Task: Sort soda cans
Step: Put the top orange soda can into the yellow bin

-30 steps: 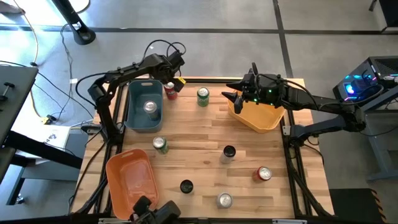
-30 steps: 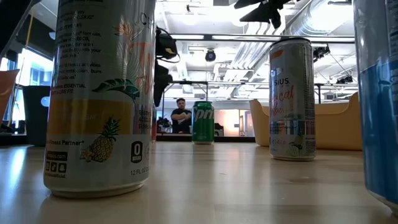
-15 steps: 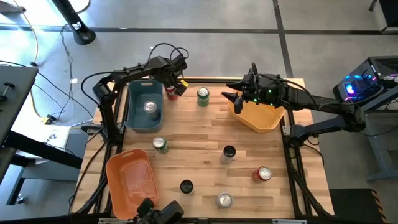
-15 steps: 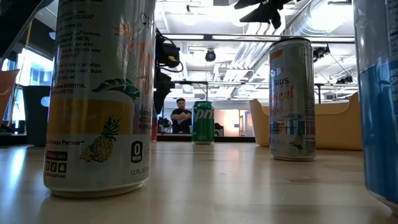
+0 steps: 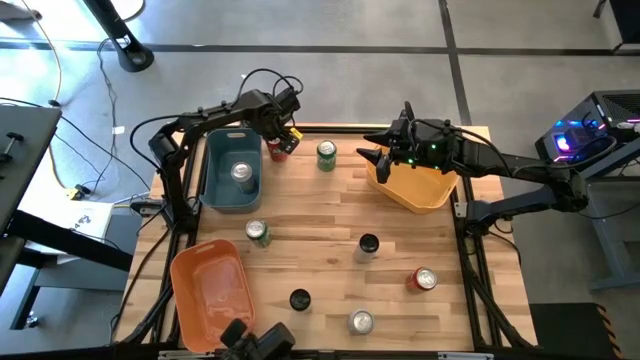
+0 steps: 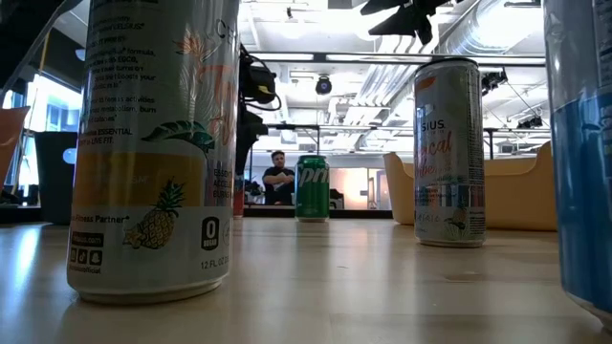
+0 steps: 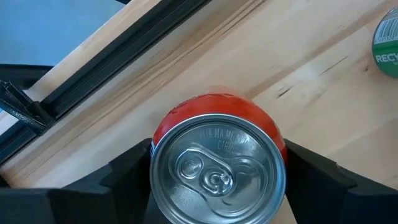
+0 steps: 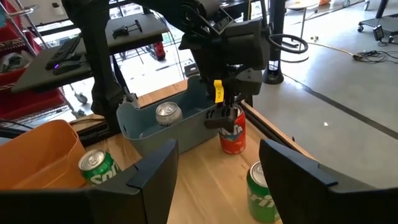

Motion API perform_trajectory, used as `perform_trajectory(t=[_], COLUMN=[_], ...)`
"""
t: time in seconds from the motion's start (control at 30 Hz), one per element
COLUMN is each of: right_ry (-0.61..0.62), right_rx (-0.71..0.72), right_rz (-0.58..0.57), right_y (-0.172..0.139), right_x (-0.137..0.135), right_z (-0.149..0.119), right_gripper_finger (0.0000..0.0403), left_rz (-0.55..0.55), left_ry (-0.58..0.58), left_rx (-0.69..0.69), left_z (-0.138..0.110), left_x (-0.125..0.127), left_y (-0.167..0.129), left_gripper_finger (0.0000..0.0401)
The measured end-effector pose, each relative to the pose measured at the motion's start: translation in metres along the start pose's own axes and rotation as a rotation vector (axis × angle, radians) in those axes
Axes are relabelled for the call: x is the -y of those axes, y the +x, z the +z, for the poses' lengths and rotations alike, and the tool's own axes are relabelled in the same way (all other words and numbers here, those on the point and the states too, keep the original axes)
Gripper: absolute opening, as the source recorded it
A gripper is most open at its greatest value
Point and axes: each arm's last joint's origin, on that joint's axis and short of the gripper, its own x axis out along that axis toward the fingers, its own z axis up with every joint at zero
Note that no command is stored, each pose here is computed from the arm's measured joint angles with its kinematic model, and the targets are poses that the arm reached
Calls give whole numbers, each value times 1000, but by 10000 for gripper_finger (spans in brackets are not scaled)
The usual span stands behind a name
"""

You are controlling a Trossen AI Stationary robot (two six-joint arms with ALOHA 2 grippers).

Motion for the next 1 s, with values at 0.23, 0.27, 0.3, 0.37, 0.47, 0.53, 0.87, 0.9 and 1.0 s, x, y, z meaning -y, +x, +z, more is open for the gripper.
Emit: perform_trajectory(t=[0.23, 0.27, 0.3, 0.37, 0.47, 0.53, 0.87, 0.9, 1.0], right_ry=[-20, -25, -26, -35, -35, -35, 99, 106, 118], right_rx=[2, 4, 4, 6, 11, 2, -376, -393, -485], right_rz=[13, 14, 14, 15, 16, 14, -179, -188, -259], right_y=[-2, -3, -5, -8, -11, -13, -12, -11, -8], right_x=[0, 0, 0, 0, 0, 1, 12, 12, 15], right_z=[1, 1, 1, 2, 3, 3, -37, -39, -49], right_gripper_finger=[220, 220, 220, 220, 220, 220, 220, 220, 214], left_rz=[-32, -37, -43, -50, -70, -131, -247, -258, -278], left_ry=[13, 10, 7, 7, 14, 32, 153, 164, 180], left_rx=[25, 45, 66, 103, 163, 214, 380, 392, 426], left_z=[-5, -6, -7, -10, -17, -22, -66, -69, -81], left_x=[-2, -3, -4, -4, -2, 4, 42, 47, 59], left_y=[-16, -23, -30, -42, -63, -79, -143, -147, -157], left_gripper_finger=[278, 278, 278, 278, 278, 278, 278, 278, 278])
